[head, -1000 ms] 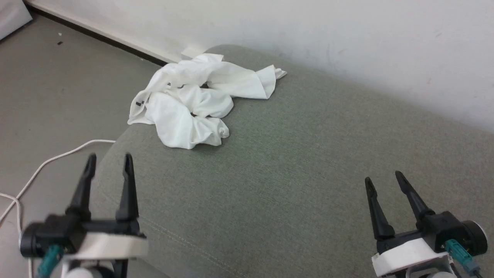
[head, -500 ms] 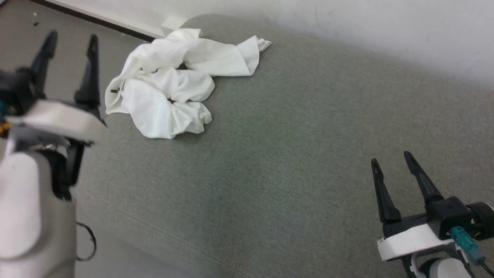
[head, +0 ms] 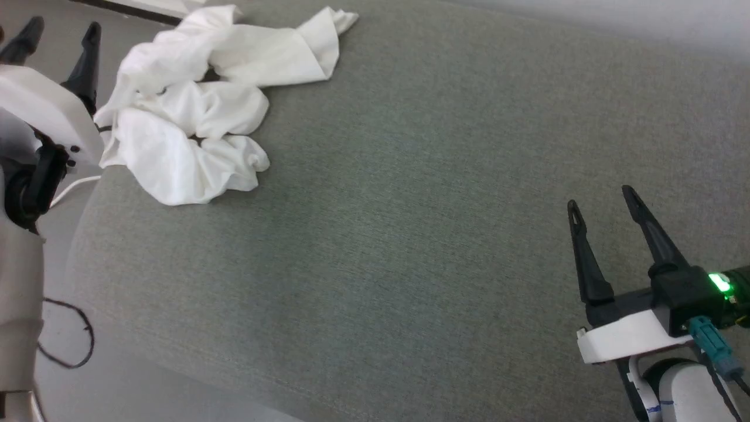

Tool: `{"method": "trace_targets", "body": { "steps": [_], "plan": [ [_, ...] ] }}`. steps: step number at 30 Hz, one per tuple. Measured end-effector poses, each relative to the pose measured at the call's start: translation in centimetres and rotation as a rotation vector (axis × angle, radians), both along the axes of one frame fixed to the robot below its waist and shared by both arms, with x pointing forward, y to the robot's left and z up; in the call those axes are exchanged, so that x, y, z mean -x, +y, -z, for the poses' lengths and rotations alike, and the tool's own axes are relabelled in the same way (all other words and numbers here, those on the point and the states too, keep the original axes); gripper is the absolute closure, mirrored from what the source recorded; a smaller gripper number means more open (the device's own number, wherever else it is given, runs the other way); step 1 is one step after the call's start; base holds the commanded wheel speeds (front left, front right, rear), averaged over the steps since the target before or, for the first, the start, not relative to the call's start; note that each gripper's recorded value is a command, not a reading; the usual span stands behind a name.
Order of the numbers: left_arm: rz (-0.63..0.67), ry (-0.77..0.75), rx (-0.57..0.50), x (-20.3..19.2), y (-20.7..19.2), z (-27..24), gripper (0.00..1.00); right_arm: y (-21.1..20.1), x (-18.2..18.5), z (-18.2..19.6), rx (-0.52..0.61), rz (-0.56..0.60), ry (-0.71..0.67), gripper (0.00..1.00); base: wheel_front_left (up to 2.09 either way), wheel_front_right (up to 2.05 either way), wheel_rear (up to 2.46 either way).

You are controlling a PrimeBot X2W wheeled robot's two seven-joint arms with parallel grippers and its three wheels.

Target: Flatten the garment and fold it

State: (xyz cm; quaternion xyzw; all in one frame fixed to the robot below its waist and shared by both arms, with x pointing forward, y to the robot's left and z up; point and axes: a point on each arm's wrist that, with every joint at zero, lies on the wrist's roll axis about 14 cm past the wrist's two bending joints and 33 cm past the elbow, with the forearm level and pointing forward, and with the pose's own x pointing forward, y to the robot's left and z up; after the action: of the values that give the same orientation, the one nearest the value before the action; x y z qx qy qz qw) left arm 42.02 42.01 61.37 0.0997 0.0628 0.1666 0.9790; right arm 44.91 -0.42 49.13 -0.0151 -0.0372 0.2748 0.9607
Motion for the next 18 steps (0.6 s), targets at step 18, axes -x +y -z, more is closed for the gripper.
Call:
{"method": "trace_targets", "body": {
  "steps": [18],
  "plan": [
    [0.028, 0.504, 0.137, -4.5, -1.0, 17.2, 0.0, -2.6, -3.2, 4.8, 0.077, 0.083, 0.08, 0.0, 0.0, 0.0, 0.0]
  ]
}}
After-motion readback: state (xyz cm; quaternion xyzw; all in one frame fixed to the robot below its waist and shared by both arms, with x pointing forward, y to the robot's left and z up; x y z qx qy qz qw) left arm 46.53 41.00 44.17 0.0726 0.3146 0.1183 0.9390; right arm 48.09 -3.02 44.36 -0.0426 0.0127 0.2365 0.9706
